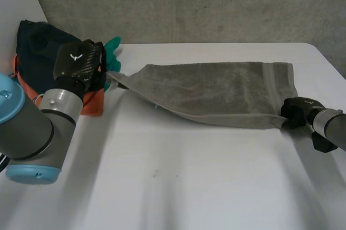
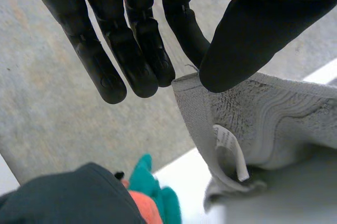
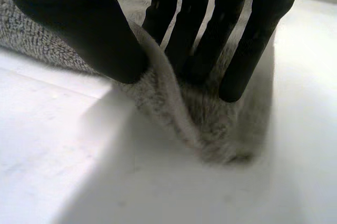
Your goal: Fold the laundry.
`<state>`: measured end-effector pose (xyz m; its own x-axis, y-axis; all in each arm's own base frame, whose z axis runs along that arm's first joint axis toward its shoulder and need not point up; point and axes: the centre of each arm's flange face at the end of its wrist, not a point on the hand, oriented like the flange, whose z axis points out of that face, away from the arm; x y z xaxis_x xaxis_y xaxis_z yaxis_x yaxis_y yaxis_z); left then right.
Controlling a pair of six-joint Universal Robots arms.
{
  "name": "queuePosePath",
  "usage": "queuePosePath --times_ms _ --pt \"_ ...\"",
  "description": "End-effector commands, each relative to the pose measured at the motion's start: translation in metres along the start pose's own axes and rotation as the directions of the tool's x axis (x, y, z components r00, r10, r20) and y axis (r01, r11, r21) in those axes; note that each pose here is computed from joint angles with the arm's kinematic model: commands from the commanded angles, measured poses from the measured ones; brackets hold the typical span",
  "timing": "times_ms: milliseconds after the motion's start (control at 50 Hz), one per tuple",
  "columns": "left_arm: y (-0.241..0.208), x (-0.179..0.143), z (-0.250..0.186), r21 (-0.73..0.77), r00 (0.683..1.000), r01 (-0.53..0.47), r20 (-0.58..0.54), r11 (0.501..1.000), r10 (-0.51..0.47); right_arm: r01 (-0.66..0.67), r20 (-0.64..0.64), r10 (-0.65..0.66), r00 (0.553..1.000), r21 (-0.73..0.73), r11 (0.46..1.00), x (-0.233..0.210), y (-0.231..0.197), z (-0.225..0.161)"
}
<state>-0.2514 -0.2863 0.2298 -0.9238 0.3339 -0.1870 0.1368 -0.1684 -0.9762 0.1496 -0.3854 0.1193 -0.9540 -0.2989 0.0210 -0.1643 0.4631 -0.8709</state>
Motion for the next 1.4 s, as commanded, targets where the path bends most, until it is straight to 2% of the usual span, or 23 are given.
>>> queuePosePath --times_ms 20,60,80,100,120,140,160,200,280,340,400,480,500,600,740,880,1000,1060,1140,1160,1240,1300,1400 --pt "-0.004 0.002 -0.047 -0.234 0.997 -0.051 -0.076 0.971 0.034 0.379 -0.049 -0.376 0.925 0.080 0.922 -0.003 -0.048 -0.064" --pt "-0.003 0.003 -0.070 -0.334 0.987 -0.129 -0.138 0.934 0.087 0.487 -0.046 -0.486 0.873 0.046 0.872 -0.004 -0.047 -0.078" --pt "-0.001 0.004 -0.077 -0.366 0.981 -0.159 -0.163 0.917 0.105 0.582 -0.023 -0.582 0.813 -0.017 0.813 -0.002 -0.040 -0.087" --pt "0.000 0.004 -0.083 -0.390 0.975 -0.190 -0.184 0.901 0.126 0.619 -0.005 -0.620 0.785 -0.054 0.784 0.001 -0.035 -0.091" --pt "0.006 0.004 -0.100 -0.449 0.955 -0.266 -0.244 0.853 0.169 0.653 0.025 -0.654 0.756 -0.094 0.751 0.003 -0.029 -0.094" --pt "0.009 0.004 -0.106 -0.470 0.945 -0.295 -0.270 0.832 0.183 0.675 0.049 -0.676 0.736 -0.130 0.726 0.006 -0.024 -0.099" --pt "0.012 0.005 -0.112 -0.490 0.933 -0.330 -0.299 0.807 0.200 0.706 0.105 -0.702 0.704 -0.203 0.678 0.012 -0.016 -0.108" --pt "0.021 0.008 -0.129 -0.525 0.890 -0.426 -0.391 0.737 0.235 0.715 0.154 -0.703 0.694 -0.264 0.648 0.014 -0.009 -0.115" --pt "0.028 0.007 -0.136 -0.531 0.849 -0.503 -0.452 0.682 0.274 0.700 0.168 -0.690 0.704 -0.327 0.635 0.020 -0.007 -0.121" --pt "0.033 0.007 -0.126 -0.524 0.849 -0.504 -0.448 0.687 0.281 0.709 0.125 -0.711 0.692 -0.304 0.636 0.023 -0.010 -0.114" --pt "0.043 0.011 -0.100 -0.488 0.849 -0.506 -0.428 0.711 0.310 0.716 0.054 -0.732 0.679 -0.270 0.644 0.029 -0.014 -0.100" --pt "0.044 0.014 -0.060 -0.400 0.859 -0.493 -0.363 0.773 0.360 0.713 -0.021 -0.731 0.683 -0.201 0.672 0.024 -0.021 -0.077" --pt "0.043 0.016 -0.042 -0.353 0.865 -0.484 -0.329 0.801 0.378 0.714 -0.033 -0.729 0.684 -0.175 0.678 0.020 -0.025 -0.073" --pt "0.048 0.021 0.015 -0.245 0.899 -0.431 -0.201 0.868 0.390 0.710 -0.128 -0.710 0.693 -0.050 0.702 0.008 -0.043 -0.045" --pt "0.061 0.025 0.078 -0.153 0.912 -0.410 -0.059 0.899 0.406 0.732 -0.247 -0.702 0.667 0.046 0.680 0.009 -0.058 0.004" --pt "0.077 0.037 0.113 -0.067 0.914 -0.407 -0.017 0.911 0.406 0.752 -0.313 -0.704 0.638 0.056 0.657 0.010 -0.058 0.050" --pt "0.089 0.048 0.126 -0.031 0.920 -0.391 -0.014 0.920 0.391 0.748 -0.346 -0.685 0.641 0.084 0.658 0.010 -0.055 0.078" --pt "0.086 0.061 0.121 -0.008 0.930 -0.366 -0.027 0.930 0.366 0.744 -0.352 -0.675 0.649 0.105 0.660 0.003 -0.059 0.077" --pt "0.076 0.073 0.107 0.002 0.944 -0.325 -0.055 0.946 0.324 0.675 -0.328 -0.611 0.720 0.126 0.727 0.001 -0.062 0.063" --pt "0.071 0.073 0.103 0.002 0.946 -0.320 -0.057 0.947 0.320 0.633 -0.317 -0.571 0.757 0.144 0.760 0.001 -0.068 0.050" --pt "0.052 0.066 0.083 -0.011 0.948 -0.314 -0.068 0.949 0.312 0.538 -0.267 -0.483 0.834 0.195 0.820 -0.005 -0.087 0.004" --pt "0.045 0.063 0.066 -0.032 0.948 -0.310 -0.081 0.950 0.306 0.493 -0.213 -0.456 0.864 0.169 0.854 0.004 -0.083 -0.020" --pt "0.039 0.056 0.044 -0.066 0.959 -0.275 -0.089 0.959 0.269 0.372 -0.078 -0.369 0.926 0.028 0.928 0.036 -0.043 -0.044"
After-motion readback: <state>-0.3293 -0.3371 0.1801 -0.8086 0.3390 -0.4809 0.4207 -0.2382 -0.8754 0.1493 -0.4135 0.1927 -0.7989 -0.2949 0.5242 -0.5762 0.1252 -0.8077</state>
